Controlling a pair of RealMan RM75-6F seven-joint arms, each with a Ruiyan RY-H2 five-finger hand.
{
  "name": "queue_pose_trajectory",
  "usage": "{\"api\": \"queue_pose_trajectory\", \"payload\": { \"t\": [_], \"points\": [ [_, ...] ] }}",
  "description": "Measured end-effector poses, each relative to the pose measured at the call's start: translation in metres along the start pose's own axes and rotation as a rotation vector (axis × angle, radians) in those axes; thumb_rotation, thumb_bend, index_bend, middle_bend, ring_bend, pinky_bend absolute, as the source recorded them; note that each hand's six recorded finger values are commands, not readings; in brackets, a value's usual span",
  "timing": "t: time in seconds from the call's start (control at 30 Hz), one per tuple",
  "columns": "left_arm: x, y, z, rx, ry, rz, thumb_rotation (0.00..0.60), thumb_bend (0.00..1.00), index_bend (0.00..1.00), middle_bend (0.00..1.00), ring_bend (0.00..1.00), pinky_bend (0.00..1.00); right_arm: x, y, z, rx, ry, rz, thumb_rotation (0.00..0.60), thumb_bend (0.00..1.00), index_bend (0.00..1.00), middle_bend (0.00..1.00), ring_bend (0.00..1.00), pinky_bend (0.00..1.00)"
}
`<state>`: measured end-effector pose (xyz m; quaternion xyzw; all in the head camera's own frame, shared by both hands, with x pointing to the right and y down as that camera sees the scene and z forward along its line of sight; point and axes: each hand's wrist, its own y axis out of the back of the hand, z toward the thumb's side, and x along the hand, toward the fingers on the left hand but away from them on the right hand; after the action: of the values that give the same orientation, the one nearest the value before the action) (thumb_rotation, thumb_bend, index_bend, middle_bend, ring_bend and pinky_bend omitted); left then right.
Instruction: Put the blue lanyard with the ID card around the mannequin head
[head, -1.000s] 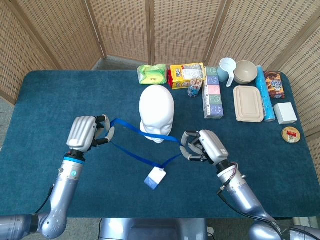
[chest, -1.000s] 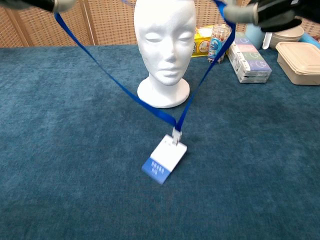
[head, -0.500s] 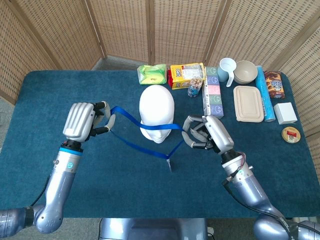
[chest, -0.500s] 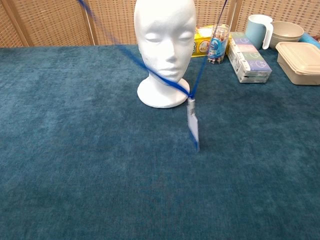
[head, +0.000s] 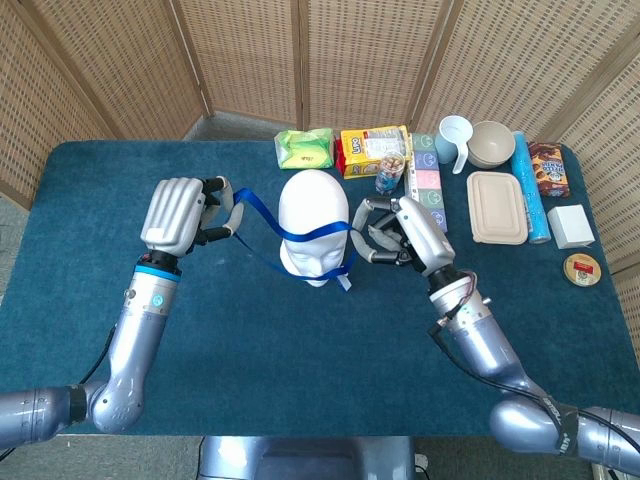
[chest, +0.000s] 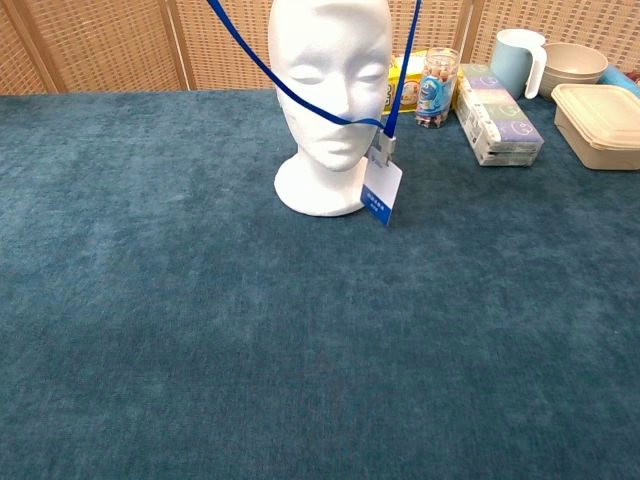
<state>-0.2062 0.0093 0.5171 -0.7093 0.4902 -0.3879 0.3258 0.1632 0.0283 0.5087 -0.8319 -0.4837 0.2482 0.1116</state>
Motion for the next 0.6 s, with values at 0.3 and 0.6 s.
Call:
{"api": "queue_pose_trajectory", "payload": {
  "t": [0.3,0.6],
  "points": [
    [0.016,-0.002,-0.019,0.012,0.06,0.006,0.505,0.42,0.65,1.0,1.0,1.0,-0.016,0.005,0.001,0.024,-0.004,-0.011,0.598,0.57,0.68,1.0,1.0,1.0],
    [0.033,-0.005,-0.036,0.012,0.103,0.01,0.503,0.42,0.65,1.0,1.0,1.0,-0.036,0.009,0.002,0.068,-0.011,-0.021,0.6,0.56,0.68,1.0,1.0,1.0]
  ]
}}
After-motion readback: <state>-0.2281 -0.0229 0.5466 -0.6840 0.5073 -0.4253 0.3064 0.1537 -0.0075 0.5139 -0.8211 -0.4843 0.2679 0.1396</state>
